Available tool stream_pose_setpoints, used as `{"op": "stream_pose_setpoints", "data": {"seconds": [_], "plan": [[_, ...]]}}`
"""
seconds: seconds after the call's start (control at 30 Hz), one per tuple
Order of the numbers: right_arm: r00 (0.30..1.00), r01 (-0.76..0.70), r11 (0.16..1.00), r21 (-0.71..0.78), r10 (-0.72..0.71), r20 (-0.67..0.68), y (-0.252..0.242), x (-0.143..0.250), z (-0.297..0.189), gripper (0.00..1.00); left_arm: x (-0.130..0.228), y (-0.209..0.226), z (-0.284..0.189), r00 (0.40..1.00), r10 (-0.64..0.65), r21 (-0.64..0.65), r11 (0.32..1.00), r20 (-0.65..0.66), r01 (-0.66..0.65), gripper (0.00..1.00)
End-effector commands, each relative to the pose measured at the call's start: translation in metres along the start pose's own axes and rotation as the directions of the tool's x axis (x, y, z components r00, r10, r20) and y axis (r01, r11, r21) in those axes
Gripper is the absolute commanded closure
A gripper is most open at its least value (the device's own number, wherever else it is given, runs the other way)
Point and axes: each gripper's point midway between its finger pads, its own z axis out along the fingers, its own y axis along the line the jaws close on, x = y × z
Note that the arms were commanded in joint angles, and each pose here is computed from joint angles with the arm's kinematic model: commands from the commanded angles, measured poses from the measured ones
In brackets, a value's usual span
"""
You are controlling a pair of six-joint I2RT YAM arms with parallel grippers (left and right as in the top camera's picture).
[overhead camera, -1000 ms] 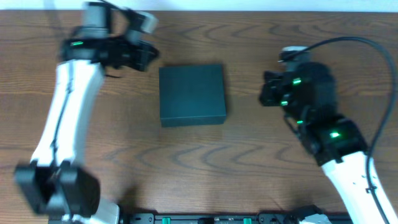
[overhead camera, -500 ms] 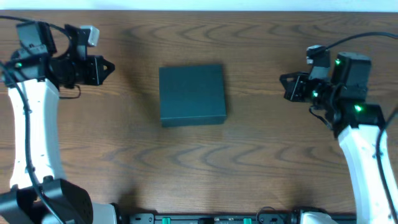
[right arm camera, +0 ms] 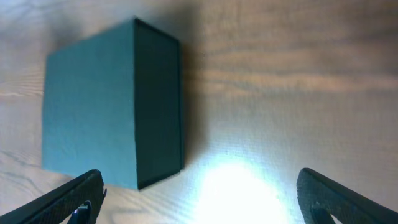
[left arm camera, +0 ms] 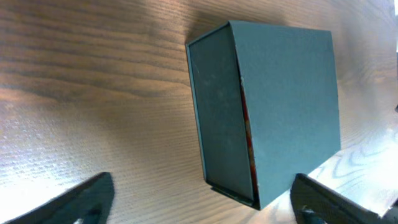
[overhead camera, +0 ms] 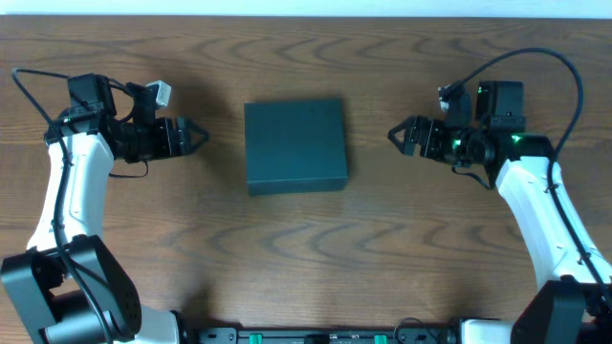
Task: Pack container
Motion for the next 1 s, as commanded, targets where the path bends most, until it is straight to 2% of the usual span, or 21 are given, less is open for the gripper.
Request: {"op": "stream_pose_setpoints", "data": {"seconds": [0.0, 0.63, 0.8, 0.97], "plan": [[1.000, -0.008, 1.000, 0.016, 0.008, -0.005, 0.000, 0.003, 0.000, 0.01, -0.005, -0.006, -0.006, 1.000, -0.024, 0.013, 1.000, 0.017, 0.024, 0.05], [1.000, -0.007, 1.000, 0.015, 0.007, -0.005, 0.001, 0.003, 0.000, 0.01, -0.005, -0.005, -0.006, 1.000, -0.024, 0.008, 1.000, 0.017, 0.024, 0.05], [1.000, -0.007, 1.000, 0.015, 0.007, -0.005, 0.001, 0.003, 0.000, 0.01, 0.012, 0.014, -0.013, 0.996, -0.080, -0.139, 0.988, -0.032, 0.075, 0.05], [1.000, -0.007, 1.000, 0.015, 0.007, -0.005, 0.001, 0.003, 0.000, 0.01, 0.005, -0.012, -0.047, 0.998, -0.019, -0.161, 0.987, 0.057, 0.028, 0.05]]}}
